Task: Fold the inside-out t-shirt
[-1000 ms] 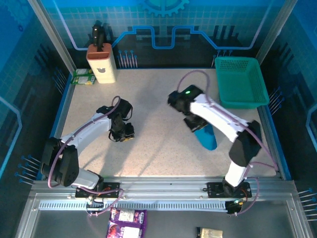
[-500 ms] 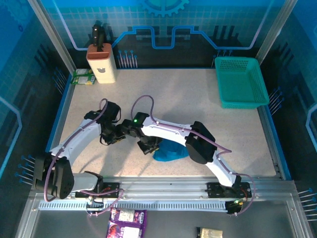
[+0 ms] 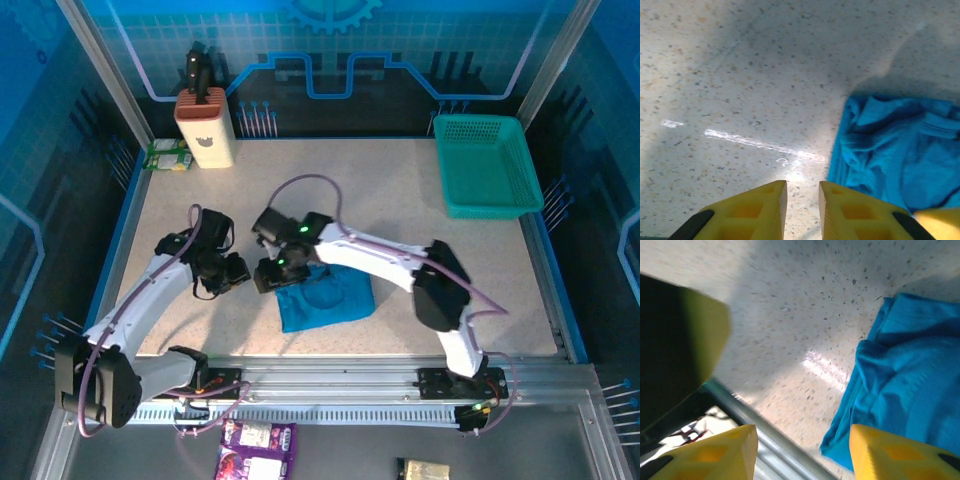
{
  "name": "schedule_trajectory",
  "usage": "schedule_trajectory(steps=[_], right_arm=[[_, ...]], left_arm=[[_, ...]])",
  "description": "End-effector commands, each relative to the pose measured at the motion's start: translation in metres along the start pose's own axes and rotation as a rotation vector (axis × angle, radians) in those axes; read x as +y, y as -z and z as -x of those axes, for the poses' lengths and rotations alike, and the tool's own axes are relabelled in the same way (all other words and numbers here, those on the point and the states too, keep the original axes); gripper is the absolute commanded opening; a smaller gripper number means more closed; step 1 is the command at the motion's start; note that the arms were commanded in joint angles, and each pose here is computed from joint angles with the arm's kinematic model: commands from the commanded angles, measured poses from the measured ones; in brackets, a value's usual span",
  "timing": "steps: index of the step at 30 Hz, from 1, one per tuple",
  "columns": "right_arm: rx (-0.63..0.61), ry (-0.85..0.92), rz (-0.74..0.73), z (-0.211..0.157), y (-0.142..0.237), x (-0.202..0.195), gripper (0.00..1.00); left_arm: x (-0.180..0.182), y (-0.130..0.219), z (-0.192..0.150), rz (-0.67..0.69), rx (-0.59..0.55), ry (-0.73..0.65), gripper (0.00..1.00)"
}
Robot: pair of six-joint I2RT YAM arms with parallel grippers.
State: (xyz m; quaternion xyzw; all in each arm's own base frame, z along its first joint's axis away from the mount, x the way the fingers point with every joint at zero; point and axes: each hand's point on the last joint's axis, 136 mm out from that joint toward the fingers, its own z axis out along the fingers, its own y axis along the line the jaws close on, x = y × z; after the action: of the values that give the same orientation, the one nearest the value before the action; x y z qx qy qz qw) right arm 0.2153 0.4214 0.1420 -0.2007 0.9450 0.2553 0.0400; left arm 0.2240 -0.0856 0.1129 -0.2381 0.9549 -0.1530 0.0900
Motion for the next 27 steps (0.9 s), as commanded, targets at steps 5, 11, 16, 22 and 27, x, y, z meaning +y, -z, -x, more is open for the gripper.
schedule_trajectory(steps=[5, 11, 16, 22, 27], right_arm=[[-0.071, -0.145, 0.272, -0.002, 0.059, -0.07, 0.5], [-0.045, -0.254, 0.351, -0.017, 0.056, -0.137, 0.49], [-0.025, -0.353, 0.232, -0.032, 0.035, -0.181, 0.48], [-0.133, -0.412, 0.192, -0.035, 0.05, -0.202, 0.48], [-0.176, -0.416, 0.177, -0.036, 0.06, -0.214, 0.47]], left_arm=[[-0.066, -0.024, -0.044, -0.217, 0.14, -0.013, 0.21], [-0.078, -0.068, -0.076, -0.202, 0.24, -0.043, 0.19], [-0.055, -0.101, -0.07, -0.071, 0.231, -0.056, 0.17], [-0.042, -0.112, -0.037, 0.034, 0.161, -0.111, 0.16], [-0.048, -0.103, -0.013, -0.016, 0.125, -0.124, 0.17]])
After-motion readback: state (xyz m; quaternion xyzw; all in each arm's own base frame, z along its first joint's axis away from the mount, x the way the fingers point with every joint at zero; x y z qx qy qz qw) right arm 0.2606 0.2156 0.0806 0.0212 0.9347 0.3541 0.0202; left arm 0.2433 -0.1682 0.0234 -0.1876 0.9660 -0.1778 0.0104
